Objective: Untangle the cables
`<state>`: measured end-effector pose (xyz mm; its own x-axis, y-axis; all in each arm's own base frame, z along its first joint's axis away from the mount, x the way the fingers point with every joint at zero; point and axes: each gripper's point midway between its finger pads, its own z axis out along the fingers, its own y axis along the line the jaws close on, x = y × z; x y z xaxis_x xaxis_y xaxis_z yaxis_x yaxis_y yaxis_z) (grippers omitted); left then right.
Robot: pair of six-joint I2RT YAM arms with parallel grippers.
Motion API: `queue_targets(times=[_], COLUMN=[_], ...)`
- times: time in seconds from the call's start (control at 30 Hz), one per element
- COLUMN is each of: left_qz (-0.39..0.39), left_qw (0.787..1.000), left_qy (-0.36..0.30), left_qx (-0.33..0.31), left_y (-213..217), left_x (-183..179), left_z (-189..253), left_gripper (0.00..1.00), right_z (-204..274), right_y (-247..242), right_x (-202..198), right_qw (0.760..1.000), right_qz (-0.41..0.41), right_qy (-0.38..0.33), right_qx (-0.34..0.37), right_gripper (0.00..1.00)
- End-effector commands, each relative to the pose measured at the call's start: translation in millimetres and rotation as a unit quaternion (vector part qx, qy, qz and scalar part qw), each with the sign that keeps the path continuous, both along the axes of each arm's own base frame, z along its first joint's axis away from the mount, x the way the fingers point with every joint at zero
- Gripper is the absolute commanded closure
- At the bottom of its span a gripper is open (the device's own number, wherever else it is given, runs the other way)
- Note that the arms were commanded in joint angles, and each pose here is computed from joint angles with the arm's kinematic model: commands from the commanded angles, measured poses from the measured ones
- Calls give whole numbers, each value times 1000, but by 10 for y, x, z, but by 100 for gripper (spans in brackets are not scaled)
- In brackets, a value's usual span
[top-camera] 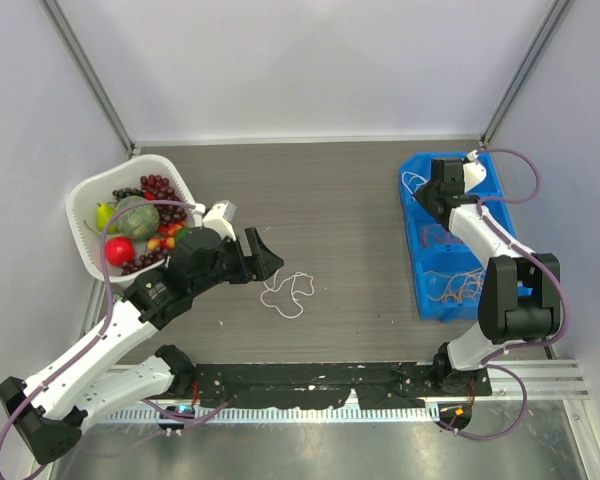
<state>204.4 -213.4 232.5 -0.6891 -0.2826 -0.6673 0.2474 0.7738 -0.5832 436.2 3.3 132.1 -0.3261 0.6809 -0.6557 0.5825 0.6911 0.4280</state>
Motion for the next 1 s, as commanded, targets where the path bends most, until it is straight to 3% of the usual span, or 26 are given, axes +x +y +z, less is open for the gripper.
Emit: queue_targets(times=[0.0, 0.23, 0.47, 0.6, 0.8, 0.97], left_qz=[5, -1, -1, 1, 3, 1], left_qw=[1000, 1000, 1000, 1000, 1000, 1000], left_qy=[-21, -19, -17, -18, -18, -16], left_qx=[-8, -9, -11, -11, -11, -12], left_y=[19, -20, -24, -3, 10, 2], left_x=[34, 38, 36, 24, 21, 13], left_z=[88, 74, 86, 88, 87, 81], left_gripper=[19, 19, 19, 19, 19, 19], right_z=[184, 149, 59, 49, 222, 488], right_y=[-80, -130, -160, -140, -119, -137], right_x=[52, -68, 26, 92, 163, 182], right_qw=[999, 999, 999, 998, 996, 993], right_qz=[-18, -11, 1, 11, 10, 1], right_qy=[-37, -30, -43, -61, -91, -116], right_qx=[-8, -26, -24, -14, -7, -5], right_gripper=[65, 60, 62, 69, 90, 99])
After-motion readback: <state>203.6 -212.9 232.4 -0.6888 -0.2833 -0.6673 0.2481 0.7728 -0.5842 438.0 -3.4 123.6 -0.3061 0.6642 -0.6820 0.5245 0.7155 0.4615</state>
